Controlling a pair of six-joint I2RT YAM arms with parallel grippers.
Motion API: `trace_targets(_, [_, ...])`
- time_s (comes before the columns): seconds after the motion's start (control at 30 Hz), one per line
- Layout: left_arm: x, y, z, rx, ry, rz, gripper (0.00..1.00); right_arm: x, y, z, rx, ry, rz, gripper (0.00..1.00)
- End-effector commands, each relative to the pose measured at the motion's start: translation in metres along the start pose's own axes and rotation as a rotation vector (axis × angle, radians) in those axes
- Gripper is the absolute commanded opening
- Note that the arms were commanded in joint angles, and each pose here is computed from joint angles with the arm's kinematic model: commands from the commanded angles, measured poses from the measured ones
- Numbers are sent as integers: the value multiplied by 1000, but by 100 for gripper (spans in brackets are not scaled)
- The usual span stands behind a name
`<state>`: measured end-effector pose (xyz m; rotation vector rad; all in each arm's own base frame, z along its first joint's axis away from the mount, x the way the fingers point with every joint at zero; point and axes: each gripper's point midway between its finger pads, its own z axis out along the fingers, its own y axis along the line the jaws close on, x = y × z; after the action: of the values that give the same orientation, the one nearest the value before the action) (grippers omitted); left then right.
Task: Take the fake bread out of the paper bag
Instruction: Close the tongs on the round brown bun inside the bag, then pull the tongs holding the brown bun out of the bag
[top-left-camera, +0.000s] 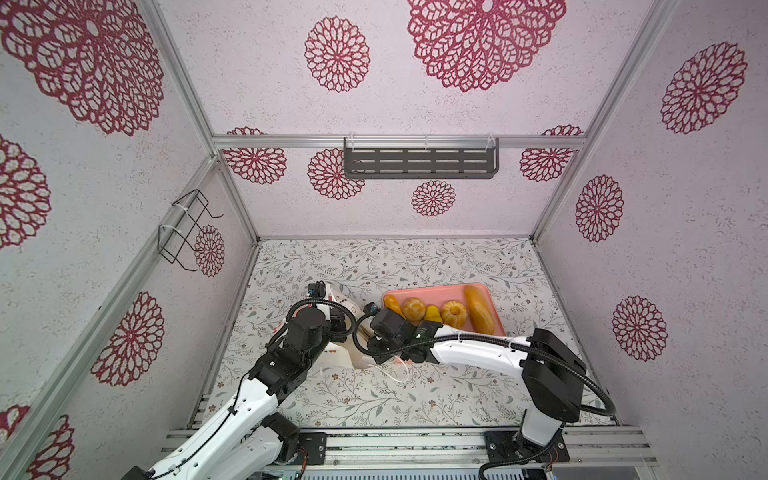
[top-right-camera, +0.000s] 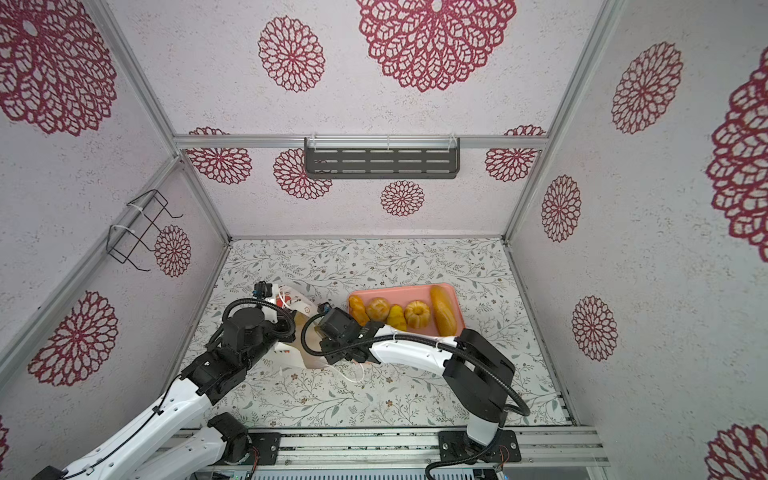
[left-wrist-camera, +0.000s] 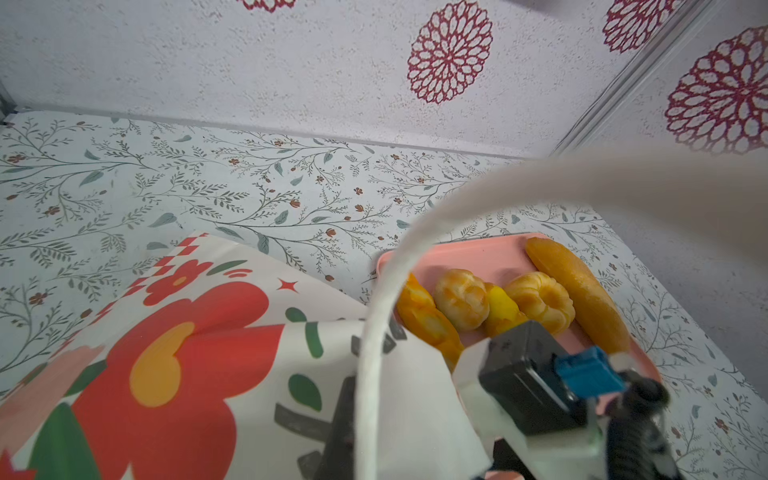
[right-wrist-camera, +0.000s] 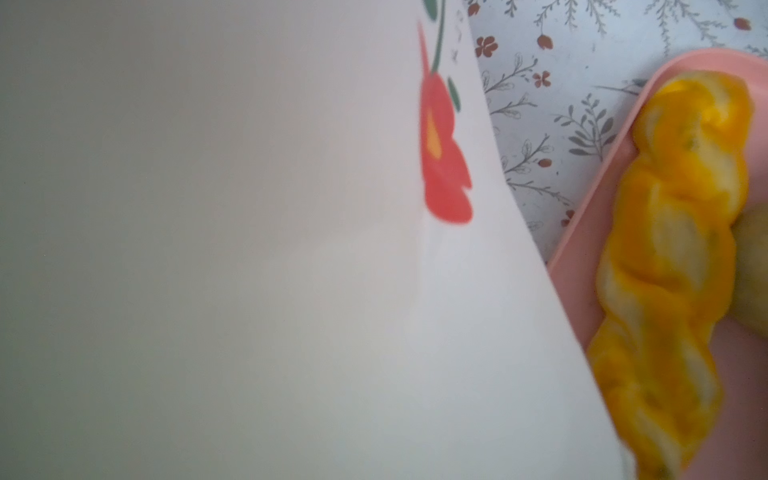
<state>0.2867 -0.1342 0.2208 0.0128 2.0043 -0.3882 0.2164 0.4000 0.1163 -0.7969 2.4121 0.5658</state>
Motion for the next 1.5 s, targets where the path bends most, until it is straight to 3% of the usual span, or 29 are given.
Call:
trace_targets(0.0, [4, 3, 2, -19, 5, -38, 0, -23, 17, -39, -57, -113, 14, 18])
trace_targets(0.2, [4, 3, 4, -27, 16, -22, 0, -21, 30, -63, -91, -164, -38, 18])
trace_targets(0.5, [2, -1, 1, -10, 33, 11, 0, -20, 28, -50, -28, -148, -118, 17])
trace_targets(0.67, [1, 0, -1, -19, 37, 41, 0, -26, 23, -45, 16, -153, -129, 10])
trace_targets(0.87, [-2, 9, -2, -67, 23, 26, 0, -17, 18, -64, 8, -144, -93, 0])
trace_targets(1.27, [-8, 25, 1, -172, -17, -26, 0, 9, 6, -124, -73, -167, 8, 0])
trace_targets(1.47, [-18, 48, -2, -316, -53, -59, 0, 22, 0, -150, -98, -154, 46, 0])
